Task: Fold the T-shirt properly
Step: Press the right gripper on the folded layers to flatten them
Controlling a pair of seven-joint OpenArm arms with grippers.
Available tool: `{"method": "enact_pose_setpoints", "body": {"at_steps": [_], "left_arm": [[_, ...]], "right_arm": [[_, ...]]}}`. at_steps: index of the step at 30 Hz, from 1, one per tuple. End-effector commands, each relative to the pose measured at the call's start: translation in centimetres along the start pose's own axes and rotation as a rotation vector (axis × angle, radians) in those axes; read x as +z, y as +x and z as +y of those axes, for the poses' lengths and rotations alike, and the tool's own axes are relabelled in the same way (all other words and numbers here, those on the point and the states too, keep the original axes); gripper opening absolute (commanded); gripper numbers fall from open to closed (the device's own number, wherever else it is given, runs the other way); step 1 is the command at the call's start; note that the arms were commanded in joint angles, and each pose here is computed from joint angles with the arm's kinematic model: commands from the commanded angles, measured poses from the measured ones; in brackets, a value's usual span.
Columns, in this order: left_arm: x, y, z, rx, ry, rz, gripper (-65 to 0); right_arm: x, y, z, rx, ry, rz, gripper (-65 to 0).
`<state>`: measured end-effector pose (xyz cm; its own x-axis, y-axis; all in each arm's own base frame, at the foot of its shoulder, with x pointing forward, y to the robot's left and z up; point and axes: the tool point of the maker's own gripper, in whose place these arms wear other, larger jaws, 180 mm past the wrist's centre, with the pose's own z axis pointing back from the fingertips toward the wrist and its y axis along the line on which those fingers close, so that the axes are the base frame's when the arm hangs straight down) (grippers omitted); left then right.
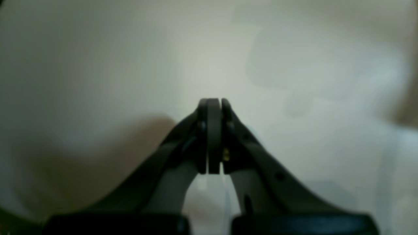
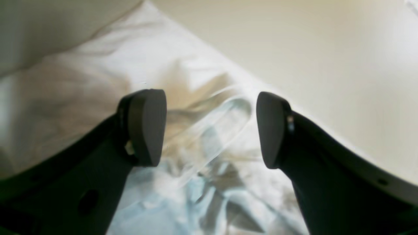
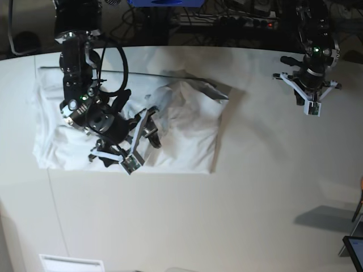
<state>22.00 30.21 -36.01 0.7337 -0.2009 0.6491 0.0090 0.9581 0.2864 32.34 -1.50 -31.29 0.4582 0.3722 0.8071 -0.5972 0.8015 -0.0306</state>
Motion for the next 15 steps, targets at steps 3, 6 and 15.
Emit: {"method": "enact_pose_setpoints", "body": {"at_steps": [3,6,15], "left_arm": [[0.3,1.5,0.7,-0.008,0.017,-0.052,-65.0],[0.2,1.5,0.5,-0.007,0.014,-0.050,-65.0],[0.2,1.2,-0.1,0.018,0.006,-0.049,-65.0]], "right_arm": [[0.0,1.8,0.1,-0.038,0.032,-0.076,-23.6],[-0.7,0.7,-0.8,-0.163,0.027,-0.064,-23.6],[-1.9,-0.4,-2.1,-0.244,0.022,-0.040,-23.6]]}}
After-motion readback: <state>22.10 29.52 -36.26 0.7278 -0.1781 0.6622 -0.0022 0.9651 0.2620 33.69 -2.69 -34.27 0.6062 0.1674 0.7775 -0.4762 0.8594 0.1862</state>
